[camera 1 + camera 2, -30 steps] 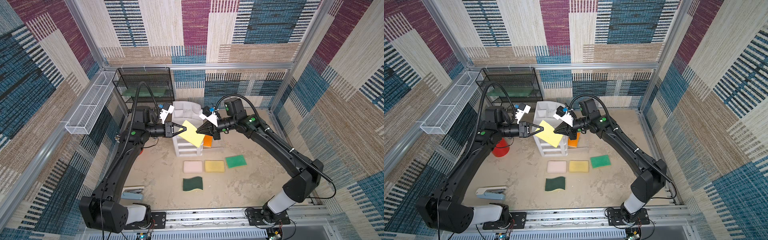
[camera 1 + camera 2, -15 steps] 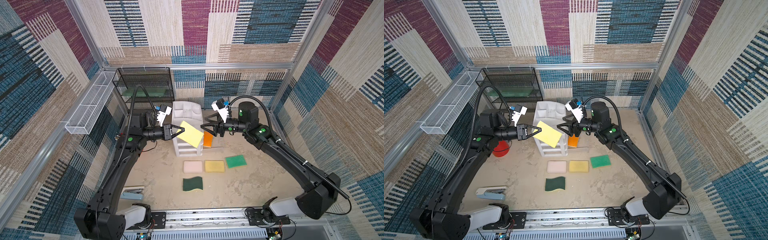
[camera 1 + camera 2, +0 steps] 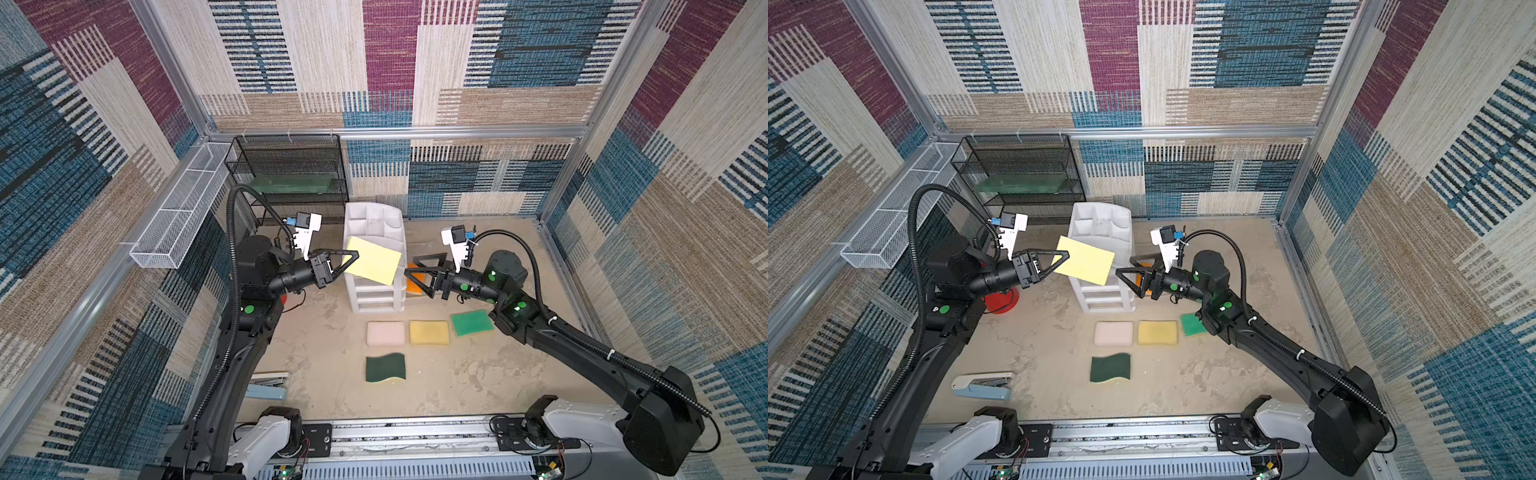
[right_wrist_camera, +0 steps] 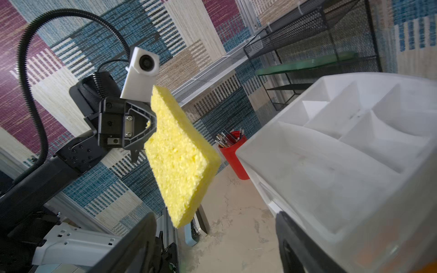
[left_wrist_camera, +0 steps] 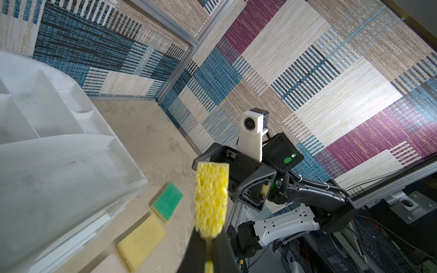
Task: Take the sponge out of the drawer
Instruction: Pick up the sponge from the drawer.
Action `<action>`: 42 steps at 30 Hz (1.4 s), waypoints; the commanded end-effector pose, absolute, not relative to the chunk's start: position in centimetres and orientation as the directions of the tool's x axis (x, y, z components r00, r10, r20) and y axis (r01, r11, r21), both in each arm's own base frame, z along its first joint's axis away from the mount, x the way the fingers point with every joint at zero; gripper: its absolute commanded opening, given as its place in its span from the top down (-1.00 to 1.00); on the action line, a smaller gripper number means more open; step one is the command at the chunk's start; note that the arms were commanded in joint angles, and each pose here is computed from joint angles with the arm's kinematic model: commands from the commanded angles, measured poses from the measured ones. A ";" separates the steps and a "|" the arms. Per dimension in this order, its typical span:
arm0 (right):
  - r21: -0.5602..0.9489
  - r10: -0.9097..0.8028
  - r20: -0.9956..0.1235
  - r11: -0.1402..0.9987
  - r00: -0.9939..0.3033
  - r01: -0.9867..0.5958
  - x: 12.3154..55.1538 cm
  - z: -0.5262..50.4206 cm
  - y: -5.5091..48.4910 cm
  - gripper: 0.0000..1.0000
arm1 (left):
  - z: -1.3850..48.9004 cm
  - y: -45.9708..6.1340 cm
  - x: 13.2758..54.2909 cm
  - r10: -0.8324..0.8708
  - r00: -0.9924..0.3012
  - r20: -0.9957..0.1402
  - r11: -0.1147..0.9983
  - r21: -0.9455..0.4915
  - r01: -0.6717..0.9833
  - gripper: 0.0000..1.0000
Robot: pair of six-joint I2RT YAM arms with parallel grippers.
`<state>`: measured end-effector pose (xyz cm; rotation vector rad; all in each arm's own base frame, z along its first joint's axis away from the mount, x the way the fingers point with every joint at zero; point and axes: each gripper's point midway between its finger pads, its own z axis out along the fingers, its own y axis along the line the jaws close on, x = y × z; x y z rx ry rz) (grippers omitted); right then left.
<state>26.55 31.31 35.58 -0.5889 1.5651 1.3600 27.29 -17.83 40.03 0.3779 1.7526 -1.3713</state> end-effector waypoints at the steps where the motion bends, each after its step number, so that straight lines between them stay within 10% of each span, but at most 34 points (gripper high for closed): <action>1: 0.417 0.275 -0.893 0.214 -0.356 -0.883 25.7 38.0 32.3 -0.58 | 41.8 -18.0 26.8 -0.275 -0.551 -0.788 0.304 -0.615 0.728 1.00; 19: 0.392 0.299 -0.895 0.177 -0.330 -0.903 25.6 38.8 34.5 -0.35 | 43.0 -17.9 25.2 -0.276 -0.523 -0.806 0.283 -0.589 0.757 1.00; 31: 0.410 0.289 -0.890 0.166 -0.354 -0.897 25.7 38.7 35.4 0.89 | 42.6 -17.9 25.5 -0.274 -0.528 -0.804 0.295 -0.593 0.749 1.00; 36: 0.418 0.270 -0.891 0.179 -0.364 -0.891 25.9 38.8 35.8 1.00 | 42.3 -17.8 25.7 -0.274 -0.530 -0.803 0.314 -0.595 0.739 1.00; 39: 0.419 0.264 -0.892 0.174 -0.368 -0.891 25.9 38.9 35.9 1.00 | 42.1 -17.6 25.9 -0.274 -0.531 -0.802 0.336 -0.597 0.728 0.61; 42: 0.420 0.245 -0.897 0.215 -0.367 -0.882 26.4 39.0 35.7 1.00 | 42.0 -17.4 26.1 -0.272 -0.528 -0.805 0.366 -0.594 0.716 -0.52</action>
